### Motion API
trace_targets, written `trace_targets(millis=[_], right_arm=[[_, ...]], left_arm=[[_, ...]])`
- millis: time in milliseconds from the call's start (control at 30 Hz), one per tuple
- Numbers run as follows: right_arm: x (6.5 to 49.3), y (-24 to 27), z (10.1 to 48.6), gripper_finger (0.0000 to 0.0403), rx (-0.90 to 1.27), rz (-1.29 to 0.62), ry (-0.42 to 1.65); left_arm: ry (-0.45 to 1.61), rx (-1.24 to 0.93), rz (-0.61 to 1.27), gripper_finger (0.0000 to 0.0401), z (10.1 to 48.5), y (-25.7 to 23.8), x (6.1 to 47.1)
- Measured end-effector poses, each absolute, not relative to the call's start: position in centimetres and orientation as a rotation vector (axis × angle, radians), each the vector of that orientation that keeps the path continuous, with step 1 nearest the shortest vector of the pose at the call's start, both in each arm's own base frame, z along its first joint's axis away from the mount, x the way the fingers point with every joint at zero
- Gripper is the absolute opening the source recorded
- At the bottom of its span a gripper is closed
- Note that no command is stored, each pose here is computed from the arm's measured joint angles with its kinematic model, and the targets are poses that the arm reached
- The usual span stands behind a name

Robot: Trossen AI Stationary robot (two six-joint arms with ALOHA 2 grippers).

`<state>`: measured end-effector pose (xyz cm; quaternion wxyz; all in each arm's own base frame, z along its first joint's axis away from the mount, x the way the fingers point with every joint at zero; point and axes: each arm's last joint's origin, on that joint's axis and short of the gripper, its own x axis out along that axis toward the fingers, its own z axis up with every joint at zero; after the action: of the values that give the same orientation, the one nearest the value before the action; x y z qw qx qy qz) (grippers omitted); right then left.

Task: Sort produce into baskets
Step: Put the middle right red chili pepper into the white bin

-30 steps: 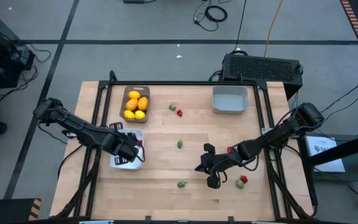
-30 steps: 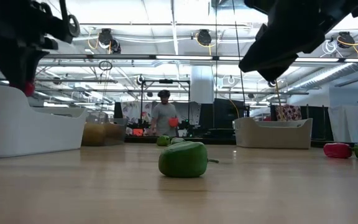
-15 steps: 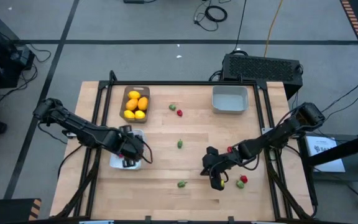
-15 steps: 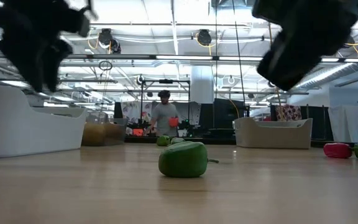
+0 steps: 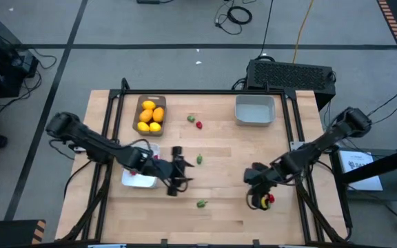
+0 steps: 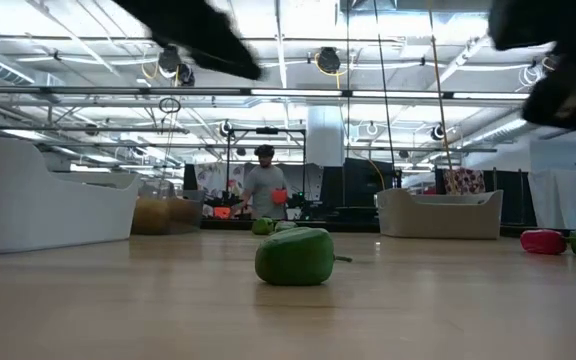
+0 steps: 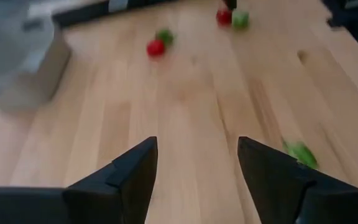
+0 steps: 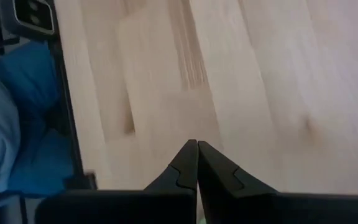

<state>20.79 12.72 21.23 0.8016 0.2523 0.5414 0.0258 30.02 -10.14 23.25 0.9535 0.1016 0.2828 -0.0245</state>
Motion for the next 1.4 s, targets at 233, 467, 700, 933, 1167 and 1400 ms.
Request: trace_targets(millis=[233,467,700,933,1167,1400], right_arm=[[18.4,13.0,22.6,0.0,0.595,0.022,1.188],[17.4,12.8,22.8,0.0,0.58,-0.011,1.221],[17.3,12.8,22.8,0.0,0.557,0.005,1.233],[17.2,12.8,22.8,0.0,0.536,0.038,1.251],[17.2,12.8,22.7,0.0,0.535,0.036,1.254],[17.2,12.8,22.7,0.0,0.498,0.062,1.25]], left_arm=[[0.337,0.252,-0.116,0.0231,19.6,-8.1,37.2],[0.276,0.22,-0.205,0.0231,17.2,-4.3,45.9],[0.327,0.268,-0.261,0.0231,15.9,-2.0,52.7],[0.335,0.295,-0.324,0.0231,13.8,-0.6,56.6],[0.296,0.274,-0.389,0.0231,12.9,0.7,57.9],[0.323,0.246,-0.421,0.0231,11.9,1.9,57.8]])
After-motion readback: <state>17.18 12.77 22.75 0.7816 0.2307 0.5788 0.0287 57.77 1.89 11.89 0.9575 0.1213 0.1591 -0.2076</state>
